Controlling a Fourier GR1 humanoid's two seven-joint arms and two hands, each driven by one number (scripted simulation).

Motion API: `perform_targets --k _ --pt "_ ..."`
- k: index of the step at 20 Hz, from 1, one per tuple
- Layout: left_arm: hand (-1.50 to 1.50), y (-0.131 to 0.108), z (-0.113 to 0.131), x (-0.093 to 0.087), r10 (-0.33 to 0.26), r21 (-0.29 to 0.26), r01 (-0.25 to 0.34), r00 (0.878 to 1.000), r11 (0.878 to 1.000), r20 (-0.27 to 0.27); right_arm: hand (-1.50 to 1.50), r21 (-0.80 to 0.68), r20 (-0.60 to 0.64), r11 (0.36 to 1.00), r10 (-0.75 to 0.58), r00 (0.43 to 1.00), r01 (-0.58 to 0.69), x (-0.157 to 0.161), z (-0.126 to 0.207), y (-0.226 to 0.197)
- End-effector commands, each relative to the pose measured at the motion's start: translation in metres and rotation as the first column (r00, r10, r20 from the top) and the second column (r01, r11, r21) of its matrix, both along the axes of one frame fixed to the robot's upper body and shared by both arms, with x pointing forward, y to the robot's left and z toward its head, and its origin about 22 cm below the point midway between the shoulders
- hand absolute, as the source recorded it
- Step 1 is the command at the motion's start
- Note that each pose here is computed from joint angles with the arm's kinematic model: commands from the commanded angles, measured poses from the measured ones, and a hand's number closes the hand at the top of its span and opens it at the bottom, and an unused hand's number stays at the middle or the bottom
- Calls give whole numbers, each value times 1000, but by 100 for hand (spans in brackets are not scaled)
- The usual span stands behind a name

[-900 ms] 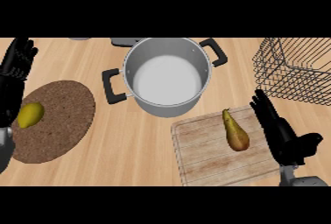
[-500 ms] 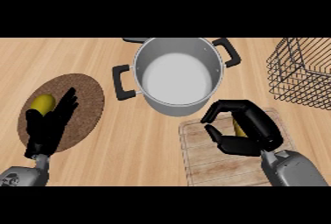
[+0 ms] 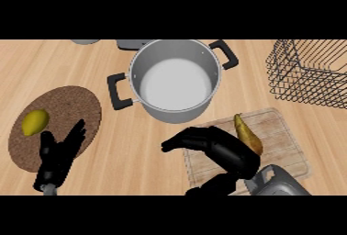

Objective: Pick the pear from the cutting board and place it in the basket

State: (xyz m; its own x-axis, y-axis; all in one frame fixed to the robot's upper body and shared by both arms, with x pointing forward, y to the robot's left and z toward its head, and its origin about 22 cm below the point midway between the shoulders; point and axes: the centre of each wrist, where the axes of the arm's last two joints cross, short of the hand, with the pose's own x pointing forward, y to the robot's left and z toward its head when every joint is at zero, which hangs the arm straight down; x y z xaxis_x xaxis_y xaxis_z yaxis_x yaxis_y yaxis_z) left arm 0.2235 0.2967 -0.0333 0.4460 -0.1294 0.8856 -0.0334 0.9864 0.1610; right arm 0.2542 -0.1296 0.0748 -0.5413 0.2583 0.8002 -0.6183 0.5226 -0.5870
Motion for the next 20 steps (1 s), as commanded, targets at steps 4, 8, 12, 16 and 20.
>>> perform_targets --k 4,8,12,16,20 --pt "0 10 -18 -22 51 7 -50 992 999 -111 -150 -315 445 903 -132 886 293 19 84 -26" --pt "0 -8 -21 -25 28 -25 -31 995 999 -100 -150 -470 512 810 -74 856 351 19 147 -33" --pt "0 5 -18 -27 36 -23 -38 996 999 -87 -150 -589 498 728 -15 867 352 14 197 -47" --pt "0 0 -24 -26 36 -21 -38 995 999 -97 -150 -754 386 598 70 920 271 18 220 -47" --pt "0 4 -18 -29 46 -14 -47 994 999 -100 -150 -829 329 501 79 941 248 17 235 -58"
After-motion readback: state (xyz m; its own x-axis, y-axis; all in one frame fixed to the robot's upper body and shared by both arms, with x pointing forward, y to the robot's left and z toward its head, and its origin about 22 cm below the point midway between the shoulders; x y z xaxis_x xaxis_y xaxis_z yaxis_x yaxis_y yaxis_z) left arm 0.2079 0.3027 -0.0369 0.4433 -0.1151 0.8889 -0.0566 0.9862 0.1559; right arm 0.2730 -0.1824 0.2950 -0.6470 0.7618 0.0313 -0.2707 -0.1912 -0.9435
